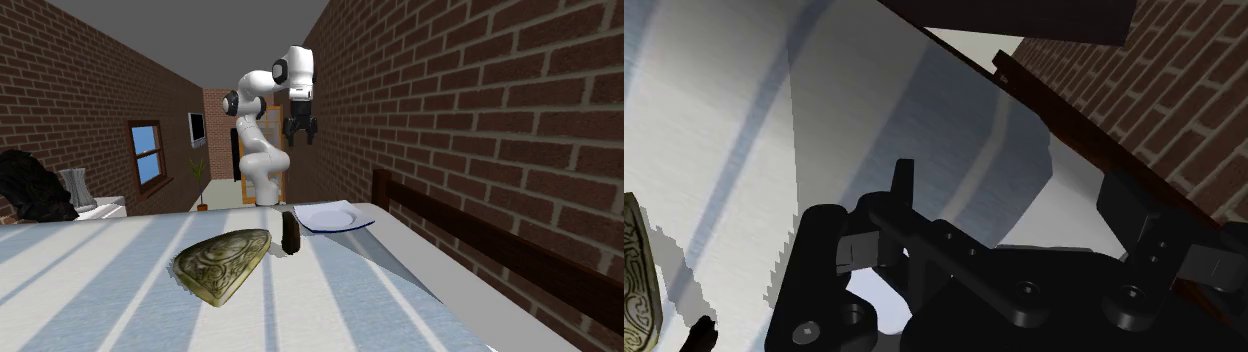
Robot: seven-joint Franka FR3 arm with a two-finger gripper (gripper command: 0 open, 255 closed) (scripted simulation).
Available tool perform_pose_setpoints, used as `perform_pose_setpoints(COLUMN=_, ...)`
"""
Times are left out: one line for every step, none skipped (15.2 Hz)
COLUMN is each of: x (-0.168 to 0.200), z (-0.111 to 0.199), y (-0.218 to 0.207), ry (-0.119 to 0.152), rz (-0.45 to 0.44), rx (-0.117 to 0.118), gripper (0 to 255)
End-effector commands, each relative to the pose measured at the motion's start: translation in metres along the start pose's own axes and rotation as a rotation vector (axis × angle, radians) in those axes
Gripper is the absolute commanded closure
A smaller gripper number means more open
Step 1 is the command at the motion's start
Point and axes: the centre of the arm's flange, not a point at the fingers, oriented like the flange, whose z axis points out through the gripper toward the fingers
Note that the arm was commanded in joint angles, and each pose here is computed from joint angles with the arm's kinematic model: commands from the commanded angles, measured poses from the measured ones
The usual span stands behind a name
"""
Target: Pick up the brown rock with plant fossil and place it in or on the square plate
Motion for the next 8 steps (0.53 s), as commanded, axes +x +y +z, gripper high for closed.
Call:
perform_pose_setpoints(x=0.000, z=0.000, y=0.000, ry=0.000, rz=0.000, rx=0.000, gripper=0)
perform_pose_setpoints(x=0.009, z=0.003, y=0.009, ry=0.002, rz=0.001, rx=0.002, gripper=0)
perform_pose_setpoints(x=0.018, z=0.005, y=0.019, ry=0.004, rz=0.001, rx=0.004, gripper=0)
perform_pose_setpoints(x=0.027, z=0.008, y=0.028, ry=0.005, rz=0.002, rx=0.006, gripper=0)
perform_pose_setpoints(x=0.036, z=0.010, y=0.038, ry=0.007, rz=0.003, rx=0.008, gripper=0)
perform_pose_setpoints(x=0.045, z=0.013, y=0.047, ry=0.009, rz=0.004, rx=0.011, gripper=0)
perform_pose_setpoints(x=0.054, z=0.015, y=0.056, ry=0.011, rz=0.004, rx=0.013, gripper=0)
perform_pose_setpoints(x=0.063, z=0.018, y=0.066, ry=0.013, rz=0.005, rx=0.015, gripper=0)
